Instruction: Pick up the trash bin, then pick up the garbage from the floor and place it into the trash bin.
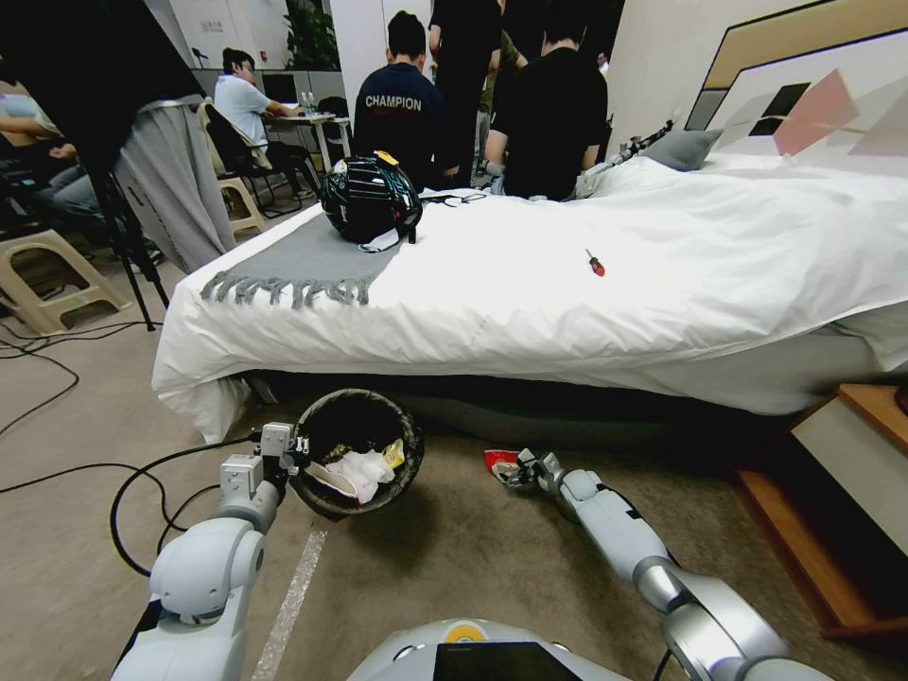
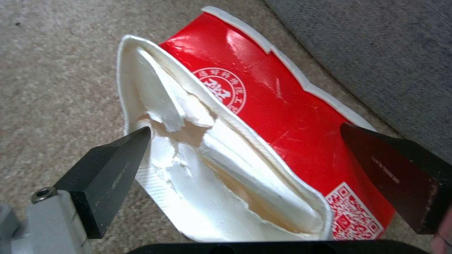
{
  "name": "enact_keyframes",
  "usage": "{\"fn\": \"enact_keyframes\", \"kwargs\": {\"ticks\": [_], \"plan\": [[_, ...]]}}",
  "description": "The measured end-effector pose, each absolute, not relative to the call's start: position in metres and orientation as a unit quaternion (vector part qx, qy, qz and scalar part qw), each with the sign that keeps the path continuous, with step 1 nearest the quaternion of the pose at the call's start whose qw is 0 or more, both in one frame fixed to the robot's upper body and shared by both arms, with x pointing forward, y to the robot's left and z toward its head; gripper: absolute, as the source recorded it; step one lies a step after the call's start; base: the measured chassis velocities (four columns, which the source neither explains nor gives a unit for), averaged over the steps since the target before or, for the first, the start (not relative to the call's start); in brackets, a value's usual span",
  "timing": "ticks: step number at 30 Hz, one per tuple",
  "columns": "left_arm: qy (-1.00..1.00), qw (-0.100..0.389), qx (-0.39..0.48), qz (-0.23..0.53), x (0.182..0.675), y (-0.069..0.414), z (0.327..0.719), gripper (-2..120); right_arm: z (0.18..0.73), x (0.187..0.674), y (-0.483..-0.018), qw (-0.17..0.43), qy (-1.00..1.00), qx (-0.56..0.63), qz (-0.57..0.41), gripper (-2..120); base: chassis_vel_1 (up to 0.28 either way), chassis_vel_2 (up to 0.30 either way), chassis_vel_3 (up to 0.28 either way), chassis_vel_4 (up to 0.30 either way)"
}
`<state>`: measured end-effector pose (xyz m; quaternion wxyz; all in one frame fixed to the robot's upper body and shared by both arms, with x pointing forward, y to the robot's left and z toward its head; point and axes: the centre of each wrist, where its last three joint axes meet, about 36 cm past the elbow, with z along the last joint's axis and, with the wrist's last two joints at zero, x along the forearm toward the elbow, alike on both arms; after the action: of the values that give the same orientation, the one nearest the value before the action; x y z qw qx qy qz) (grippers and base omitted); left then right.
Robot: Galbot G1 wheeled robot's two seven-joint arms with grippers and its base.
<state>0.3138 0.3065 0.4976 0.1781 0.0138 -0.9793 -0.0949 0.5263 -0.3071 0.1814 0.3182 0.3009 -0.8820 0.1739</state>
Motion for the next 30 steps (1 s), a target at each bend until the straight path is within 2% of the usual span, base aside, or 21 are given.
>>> {"fn": "enact_keyframes", "kwargs": {"ticks": [7,8,11,12,16,17,19,21,23,24,26,30], "plan": [[-0.979,0.18,0.012,-0.094,0.317,0.308,0.495,4,0.181,0.524,-0.308,0.319,-0.883,0.298,0.172,68,0.0,0.0,0.0,0.0],[-0.979,0.18,0.012,-0.094,0.317,0.308,0.495,4,0.181,0.524,-0.308,0.319,-0.883,0.298,0.172,68,0.0,0.0,0.0,0.0],[-0.979,0.18,0.011,-0.094,0.318,0.308,0.494,4,0.18,0.522,-0.308,0.318,-0.885,0.293,0.171,54,0.0,0.0,0.0,0.0],[-0.979,0.18,0.011,-0.094,0.318,0.308,0.494,4,0.18,0.522,-0.308,0.318,-0.885,0.293,0.171,54,0.0,0.0,0.0,0.0],[-0.979,0.181,0.01,-0.095,0.318,0.309,0.494,4,0.177,0.518,-0.308,0.319,-0.887,0.287,0.17,34,0.0,0.0,0.0,0.0],[-0.979,0.181,0.01,-0.095,0.318,0.309,0.494,4,0.177,0.518,-0.308,0.319,-0.887,0.287,0.17,34,0.0,0.0,0.0,0.0],[-0.979,0.181,0.01,-0.096,0.318,0.309,0.494,4,0.177,0.517,-0.308,0.319,-0.889,0.282,0.169,24,0.0,0.0,0.0,0.0],[-0.979,0.181,0.01,-0.095,0.319,0.309,0.493,4,0.176,0.517,-0.308,0.319,-0.89,0.279,0.168,21,0.0,0.0,0.0,0.0],[-0.979,0.181,0.01,-0.095,0.32,0.309,0.493,4,0.176,0.516,-0.308,0.32,-0.892,0.273,0.165,9,0.0,0.0,0.0,0.0],[-0.979,0.181,0.01,-0.095,0.32,0.309,0.493,4,0.176,0.516,-0.308,0.32,-0.892,0.273,0.165,9,0.0,0.0,0.0,0.0],[-0.979,0.181,0.009,-0.094,0.321,0.309,0.492,4,0.176,0.516,-0.308,0.321,-0.893,0.27,0.165,0,0.0,0.0,0.0,0.0],[-0.979,0.182,0.009,-0.092,0.322,0.309,0.491,4,0.178,0.514,-0.311,0.313,-0.901,0.253,0.163,0,0.0,0.0,0.0,0.0]]}}
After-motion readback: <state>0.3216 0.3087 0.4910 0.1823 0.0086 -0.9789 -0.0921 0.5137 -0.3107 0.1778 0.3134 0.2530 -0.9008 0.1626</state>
